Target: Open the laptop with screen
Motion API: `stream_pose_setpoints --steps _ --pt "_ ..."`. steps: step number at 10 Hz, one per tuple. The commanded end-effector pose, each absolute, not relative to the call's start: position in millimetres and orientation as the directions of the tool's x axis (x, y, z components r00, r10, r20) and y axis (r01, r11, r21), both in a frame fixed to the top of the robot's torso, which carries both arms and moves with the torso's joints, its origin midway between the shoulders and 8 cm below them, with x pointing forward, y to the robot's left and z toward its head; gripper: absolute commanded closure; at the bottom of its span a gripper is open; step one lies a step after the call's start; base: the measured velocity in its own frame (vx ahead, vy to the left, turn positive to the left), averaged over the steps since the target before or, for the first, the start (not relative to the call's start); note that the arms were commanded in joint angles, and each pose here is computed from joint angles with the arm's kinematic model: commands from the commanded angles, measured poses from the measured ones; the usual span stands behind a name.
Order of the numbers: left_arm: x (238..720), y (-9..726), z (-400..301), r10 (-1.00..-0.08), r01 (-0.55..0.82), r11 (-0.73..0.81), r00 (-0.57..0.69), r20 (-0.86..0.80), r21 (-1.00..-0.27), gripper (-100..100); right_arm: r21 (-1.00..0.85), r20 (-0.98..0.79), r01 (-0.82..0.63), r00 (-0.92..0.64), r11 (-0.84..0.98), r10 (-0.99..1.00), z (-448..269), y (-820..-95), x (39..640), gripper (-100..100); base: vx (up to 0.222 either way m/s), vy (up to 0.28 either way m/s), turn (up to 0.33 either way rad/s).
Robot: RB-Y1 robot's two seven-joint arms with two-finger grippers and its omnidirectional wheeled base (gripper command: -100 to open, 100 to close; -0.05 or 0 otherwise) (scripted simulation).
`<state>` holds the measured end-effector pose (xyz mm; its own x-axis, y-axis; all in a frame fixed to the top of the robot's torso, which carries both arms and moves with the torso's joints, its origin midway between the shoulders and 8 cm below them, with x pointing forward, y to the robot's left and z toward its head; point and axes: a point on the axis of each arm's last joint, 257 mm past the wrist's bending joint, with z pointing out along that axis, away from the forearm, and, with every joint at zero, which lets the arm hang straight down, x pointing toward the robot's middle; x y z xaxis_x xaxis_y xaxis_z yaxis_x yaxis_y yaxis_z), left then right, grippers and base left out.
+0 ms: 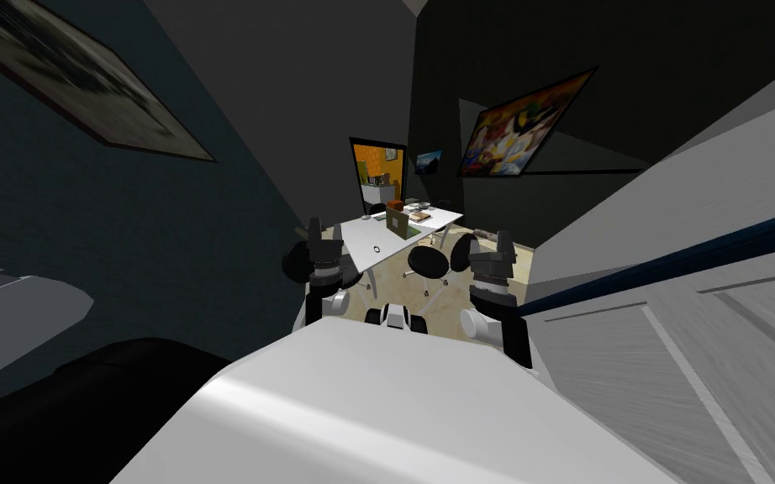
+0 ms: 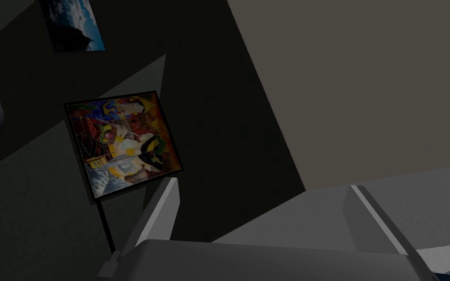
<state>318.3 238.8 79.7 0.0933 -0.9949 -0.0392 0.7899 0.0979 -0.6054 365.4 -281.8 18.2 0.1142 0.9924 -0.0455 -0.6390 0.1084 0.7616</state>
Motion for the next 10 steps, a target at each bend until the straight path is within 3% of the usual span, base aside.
stream_pose_setpoints --steps 1,10 --pt "318.3 238.8 79.7 -0.995 0.79 0.098 0.093 -0.039 -0.605 0 0.786 0.038 -0.619 0.038 -0.006 0.999 7.9 -285.3 382.5 -100 0.02 -0.016 0.067" --pt "318.3 238.8 79.7 -0.995 0.79 0.098 0.093 -0.039 -0.605 0 0.76 0.384 -0.513 -0.141 -0.399 0.912 -21.8 -303.7 437.7 -100 0.02 -0.017 0.069"
